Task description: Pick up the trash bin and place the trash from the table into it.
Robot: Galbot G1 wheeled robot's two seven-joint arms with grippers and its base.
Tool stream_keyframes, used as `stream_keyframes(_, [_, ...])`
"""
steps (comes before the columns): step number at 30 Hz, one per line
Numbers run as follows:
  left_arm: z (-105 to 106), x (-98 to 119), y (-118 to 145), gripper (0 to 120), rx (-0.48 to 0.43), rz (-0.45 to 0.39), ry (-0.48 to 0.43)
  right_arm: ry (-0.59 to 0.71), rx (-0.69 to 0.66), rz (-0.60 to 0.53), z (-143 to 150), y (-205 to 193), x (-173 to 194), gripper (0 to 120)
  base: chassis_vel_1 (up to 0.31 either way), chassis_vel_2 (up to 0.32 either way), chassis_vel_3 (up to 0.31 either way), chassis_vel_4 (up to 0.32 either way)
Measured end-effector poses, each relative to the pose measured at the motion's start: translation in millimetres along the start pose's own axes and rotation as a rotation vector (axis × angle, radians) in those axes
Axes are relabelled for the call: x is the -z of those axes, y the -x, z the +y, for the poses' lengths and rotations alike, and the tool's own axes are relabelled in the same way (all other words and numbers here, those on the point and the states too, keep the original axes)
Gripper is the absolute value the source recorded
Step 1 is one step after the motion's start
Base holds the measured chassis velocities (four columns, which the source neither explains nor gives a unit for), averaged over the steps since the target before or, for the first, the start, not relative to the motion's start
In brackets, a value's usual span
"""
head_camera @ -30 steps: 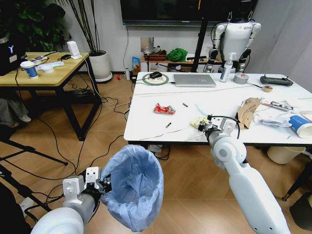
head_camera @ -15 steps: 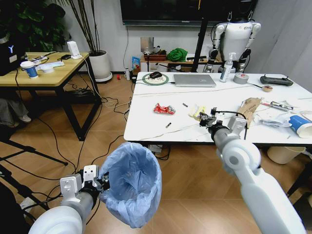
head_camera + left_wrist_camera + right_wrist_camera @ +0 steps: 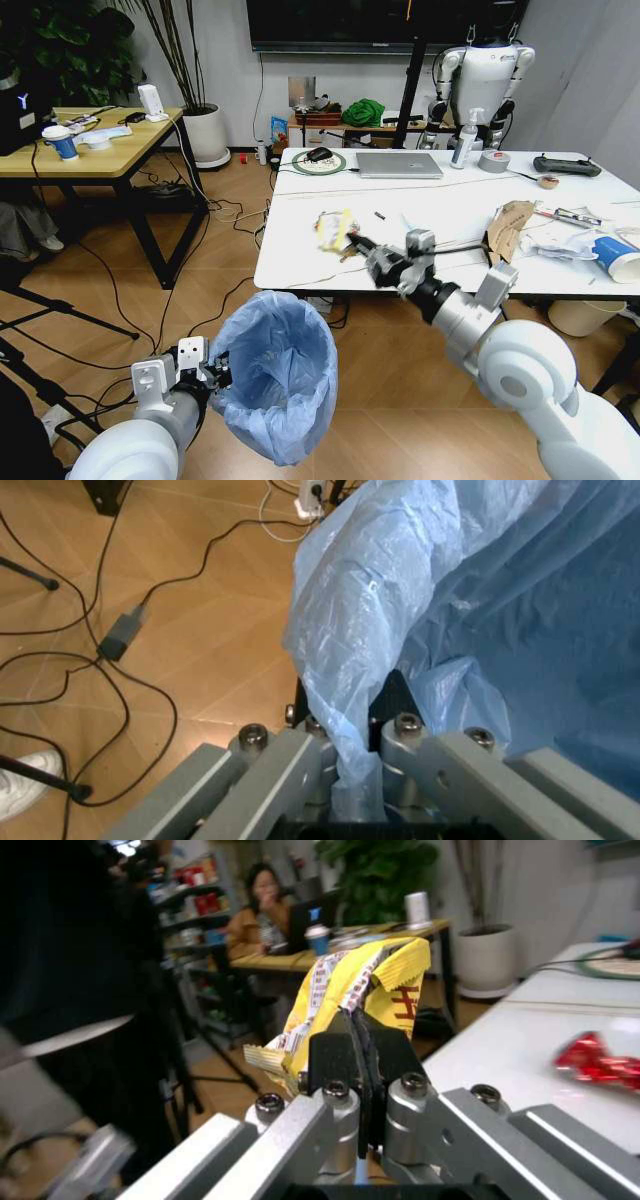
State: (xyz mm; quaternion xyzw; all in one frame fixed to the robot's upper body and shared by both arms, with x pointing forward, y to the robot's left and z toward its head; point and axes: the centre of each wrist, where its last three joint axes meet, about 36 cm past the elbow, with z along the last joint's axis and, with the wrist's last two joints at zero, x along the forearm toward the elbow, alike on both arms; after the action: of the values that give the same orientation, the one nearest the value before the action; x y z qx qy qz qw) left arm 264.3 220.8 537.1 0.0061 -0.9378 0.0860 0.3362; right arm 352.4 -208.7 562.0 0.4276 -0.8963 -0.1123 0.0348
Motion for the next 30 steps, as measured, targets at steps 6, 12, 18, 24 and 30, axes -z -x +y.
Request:
stream_keyframes(6, [-1,2,1,0,-0.01,0.006,-0.01,-0.032,0.127,0.058,14,-2,-11,0,0.0,0.0,0.0,0.0])
stream_keyframes(12, [-3,2,3,0,-0.018,0.009,-0.011,-0.072,0.17,0.105,26,0,-22,0,0.0,0.0,0.0,0.0])
stream_keyframes(18, [-3,2,2,0,-0.018,0.011,-0.014,-0.082,0.182,0.132,34,-1,-24,1,0.0,0.0,0.0,0.0])
stream_keyframes(24, [-4,3,1,0,-0.021,0.008,-0.016,-0.073,0.164,0.15,37,-2,-32,19,0.0,0.0,0.0,0.0])
stream_keyframes(30, [-5,1,0,0,-0.026,0.012,-0.016,-0.079,0.119,0.153,36,-8,-38,46,0.0,0.0,0.0,0.0])
